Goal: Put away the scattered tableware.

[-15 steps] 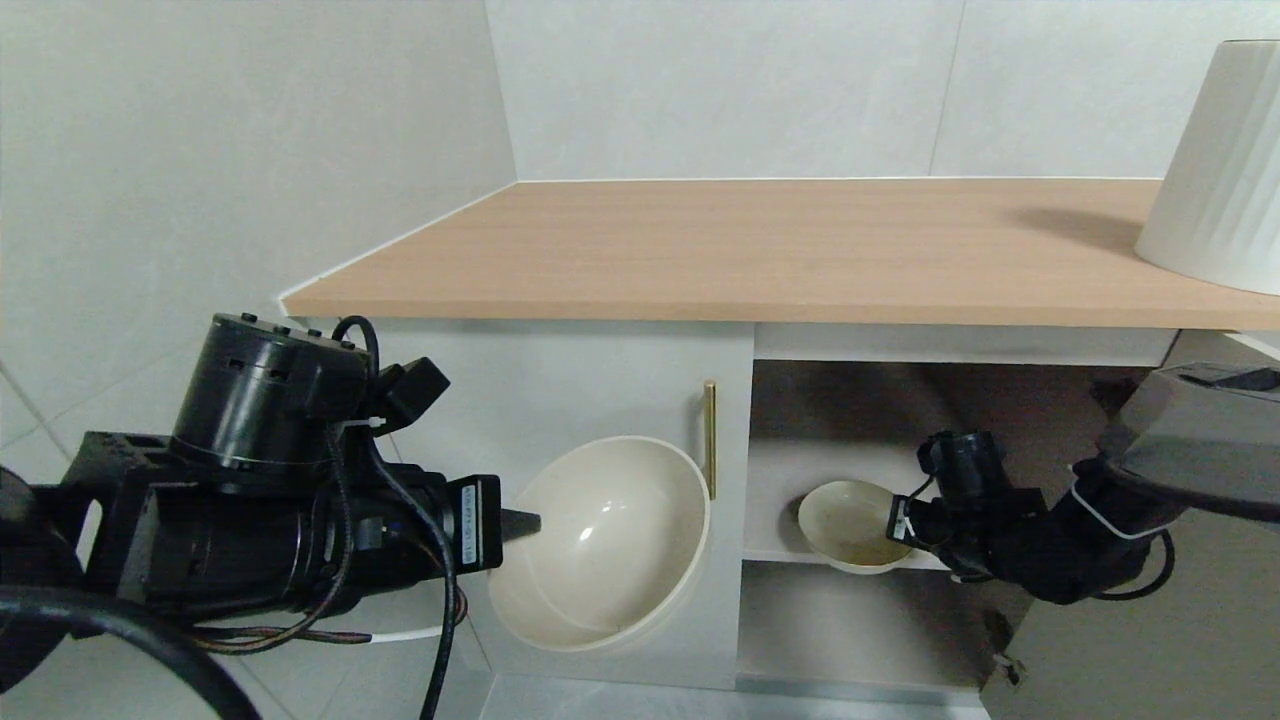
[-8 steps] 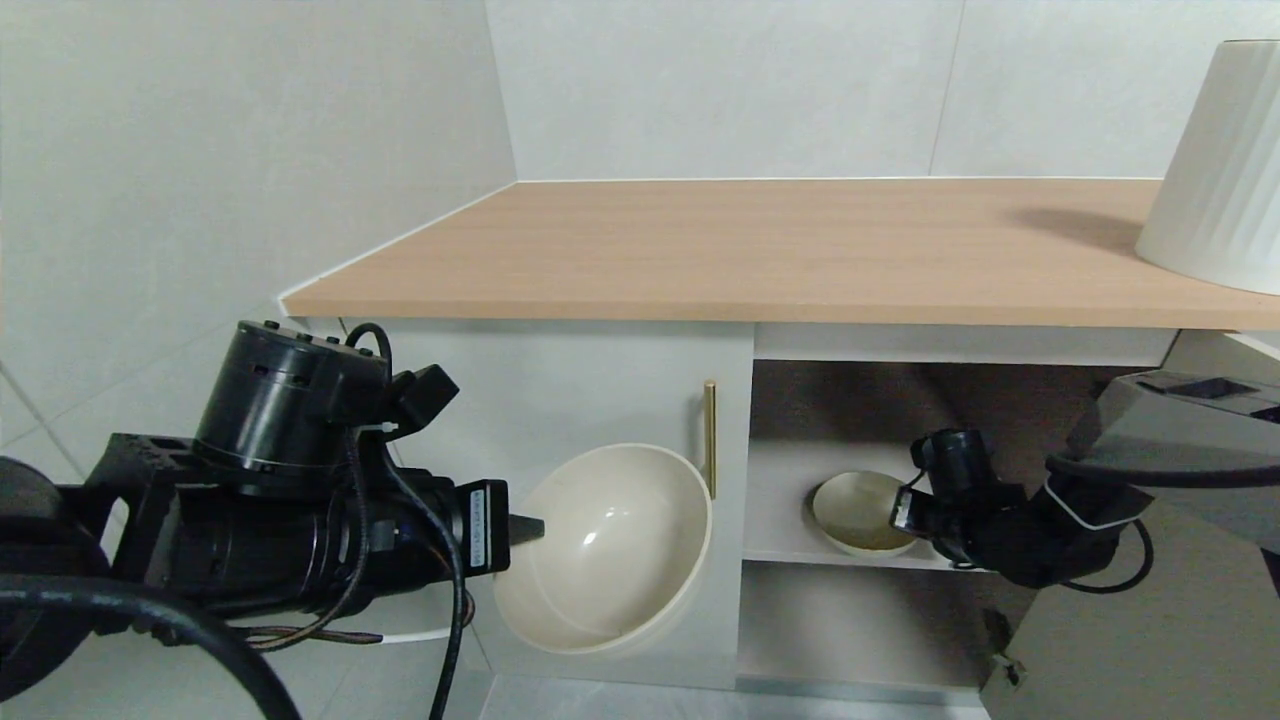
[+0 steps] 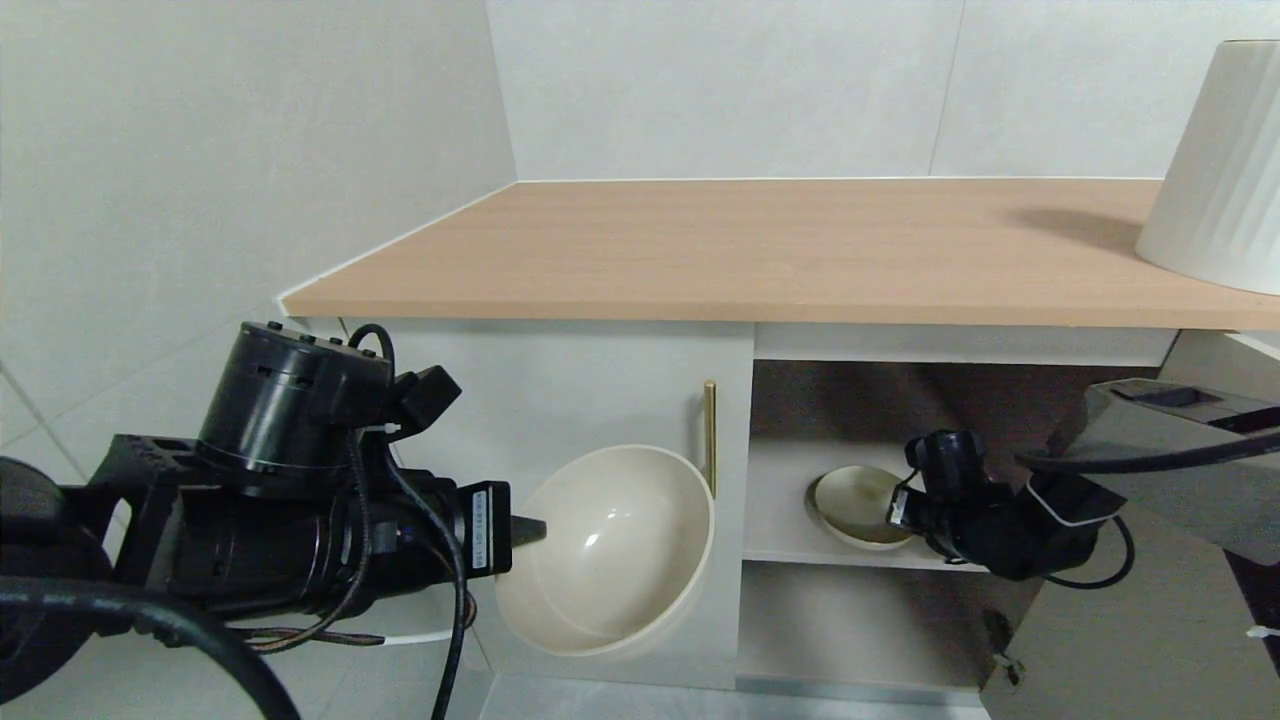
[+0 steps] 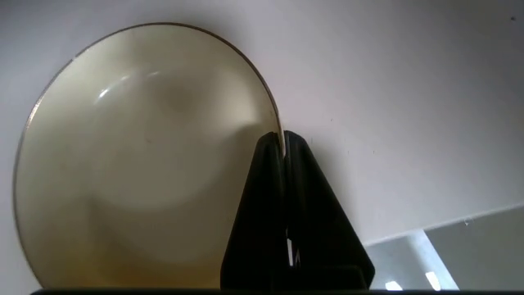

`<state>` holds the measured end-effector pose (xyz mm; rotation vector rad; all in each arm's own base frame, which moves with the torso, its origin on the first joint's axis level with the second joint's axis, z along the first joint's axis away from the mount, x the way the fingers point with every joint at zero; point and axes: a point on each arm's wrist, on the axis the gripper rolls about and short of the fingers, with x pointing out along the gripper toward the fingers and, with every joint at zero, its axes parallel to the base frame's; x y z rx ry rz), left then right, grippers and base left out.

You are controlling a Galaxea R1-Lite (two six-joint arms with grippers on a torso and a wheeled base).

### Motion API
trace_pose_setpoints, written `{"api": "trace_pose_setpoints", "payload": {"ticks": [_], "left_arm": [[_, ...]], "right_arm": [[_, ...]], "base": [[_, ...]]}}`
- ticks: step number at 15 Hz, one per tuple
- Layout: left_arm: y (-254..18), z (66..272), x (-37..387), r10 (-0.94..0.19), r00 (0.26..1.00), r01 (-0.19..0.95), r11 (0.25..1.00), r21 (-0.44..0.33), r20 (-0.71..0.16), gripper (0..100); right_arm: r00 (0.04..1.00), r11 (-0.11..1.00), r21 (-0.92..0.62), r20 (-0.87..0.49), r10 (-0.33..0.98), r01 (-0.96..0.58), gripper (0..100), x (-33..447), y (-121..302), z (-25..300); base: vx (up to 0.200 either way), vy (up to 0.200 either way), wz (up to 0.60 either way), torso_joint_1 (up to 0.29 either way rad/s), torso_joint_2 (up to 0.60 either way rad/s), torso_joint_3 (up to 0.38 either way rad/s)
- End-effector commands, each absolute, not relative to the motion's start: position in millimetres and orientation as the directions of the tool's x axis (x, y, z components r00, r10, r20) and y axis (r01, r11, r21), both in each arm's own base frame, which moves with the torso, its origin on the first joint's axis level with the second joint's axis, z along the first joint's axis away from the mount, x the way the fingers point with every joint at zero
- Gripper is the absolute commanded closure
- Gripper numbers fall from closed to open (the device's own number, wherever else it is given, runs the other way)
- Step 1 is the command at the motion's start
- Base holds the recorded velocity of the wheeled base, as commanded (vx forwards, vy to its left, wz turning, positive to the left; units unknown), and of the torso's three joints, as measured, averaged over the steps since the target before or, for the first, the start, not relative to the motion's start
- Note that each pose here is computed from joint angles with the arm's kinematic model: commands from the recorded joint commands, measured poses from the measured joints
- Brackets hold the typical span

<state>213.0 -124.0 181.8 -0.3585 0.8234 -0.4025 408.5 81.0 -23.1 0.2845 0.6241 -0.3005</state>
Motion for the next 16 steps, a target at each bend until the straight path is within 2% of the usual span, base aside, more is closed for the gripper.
{"api": "trace_pose_setpoints", "payload": {"ticks": [1,8,9,14,16], "left_arm": [[-124,182,213,-0.477,0.613,0.204,0.866,-0.456,-0.630,100],[-126,181,213,-0.480,0.607,0.210,0.865,-0.455,-0.633,100],[-126,181,213,-0.480,0.607,0.210,0.865,-0.455,-0.633,100],[-129,184,209,-0.475,0.618,0.219,0.869,-0.443,-0.626,100],[-137,184,213,-0.451,0.636,0.223,0.884,-0.410,-0.627,100]], "right_arm": [[0.773,0.917,0.172,-0.605,-0.191,0.361,100,412,80,-24],[0.786,0.915,0.183,-0.588,-0.191,0.359,100,416,80,-21],[0.786,0.915,0.183,-0.588,-0.191,0.359,0,416,80,-21],[0.796,0.911,0.197,-0.575,-0.192,0.362,0,415,80,-14],[0.843,0.912,0.237,-0.508,-0.178,0.336,0,396,91,37]], "base": [[0.000,0.000,0.00,0.000,0.00,0.000],[0.000,0.000,0.00,0.000,0.00,0.000],[0.000,0.000,0.00,0.000,0.00,0.000],[0.000,0.000,0.00,0.000,0.00,0.000],[0.000,0.000,0.00,0.000,0.00,0.000]]}}
